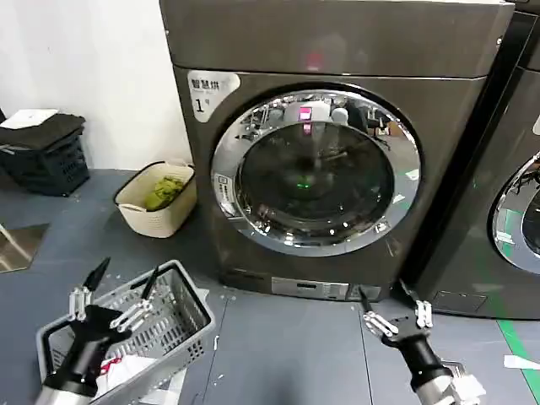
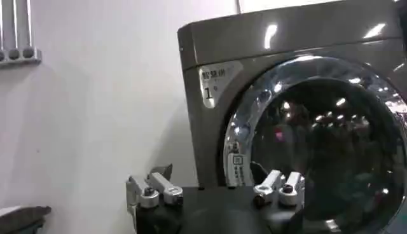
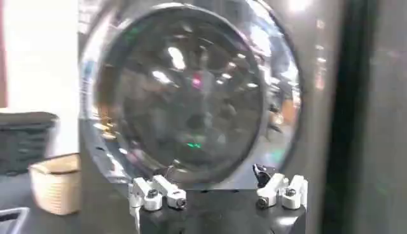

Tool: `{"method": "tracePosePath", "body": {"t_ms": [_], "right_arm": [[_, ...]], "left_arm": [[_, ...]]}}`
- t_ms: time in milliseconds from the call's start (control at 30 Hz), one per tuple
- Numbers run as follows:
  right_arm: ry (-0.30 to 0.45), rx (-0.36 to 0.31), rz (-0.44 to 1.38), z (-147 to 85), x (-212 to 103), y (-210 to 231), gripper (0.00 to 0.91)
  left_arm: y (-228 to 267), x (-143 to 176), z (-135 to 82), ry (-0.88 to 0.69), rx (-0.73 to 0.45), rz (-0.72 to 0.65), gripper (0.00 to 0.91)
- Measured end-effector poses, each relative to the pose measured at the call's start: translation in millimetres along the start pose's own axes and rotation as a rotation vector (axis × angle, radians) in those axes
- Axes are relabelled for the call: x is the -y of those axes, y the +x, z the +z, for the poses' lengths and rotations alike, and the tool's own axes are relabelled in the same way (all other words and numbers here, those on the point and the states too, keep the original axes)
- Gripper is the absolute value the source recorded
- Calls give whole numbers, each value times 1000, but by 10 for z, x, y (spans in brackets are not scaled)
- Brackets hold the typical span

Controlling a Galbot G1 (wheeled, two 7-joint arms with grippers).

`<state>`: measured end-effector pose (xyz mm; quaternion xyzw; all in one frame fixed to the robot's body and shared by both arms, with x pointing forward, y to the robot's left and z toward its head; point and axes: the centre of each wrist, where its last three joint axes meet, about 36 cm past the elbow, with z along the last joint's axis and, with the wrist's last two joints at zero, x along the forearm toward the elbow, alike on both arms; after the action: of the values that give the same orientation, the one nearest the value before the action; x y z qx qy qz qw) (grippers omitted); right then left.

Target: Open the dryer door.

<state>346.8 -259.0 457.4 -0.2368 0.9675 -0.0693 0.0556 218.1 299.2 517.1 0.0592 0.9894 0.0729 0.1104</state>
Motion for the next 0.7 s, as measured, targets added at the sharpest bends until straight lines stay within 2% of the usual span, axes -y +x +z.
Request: {"method": "tracePosePath", "body": {"t_ms": [367, 700], "right_arm": [[22, 49, -148, 49, 145, -471, 907], [49, 103, -228, -50, 246, -954, 907]], "left_arm": [[44, 3, -39, -7, 8, -1, 907], [76, -19, -79, -21, 11, -18, 907]]}}
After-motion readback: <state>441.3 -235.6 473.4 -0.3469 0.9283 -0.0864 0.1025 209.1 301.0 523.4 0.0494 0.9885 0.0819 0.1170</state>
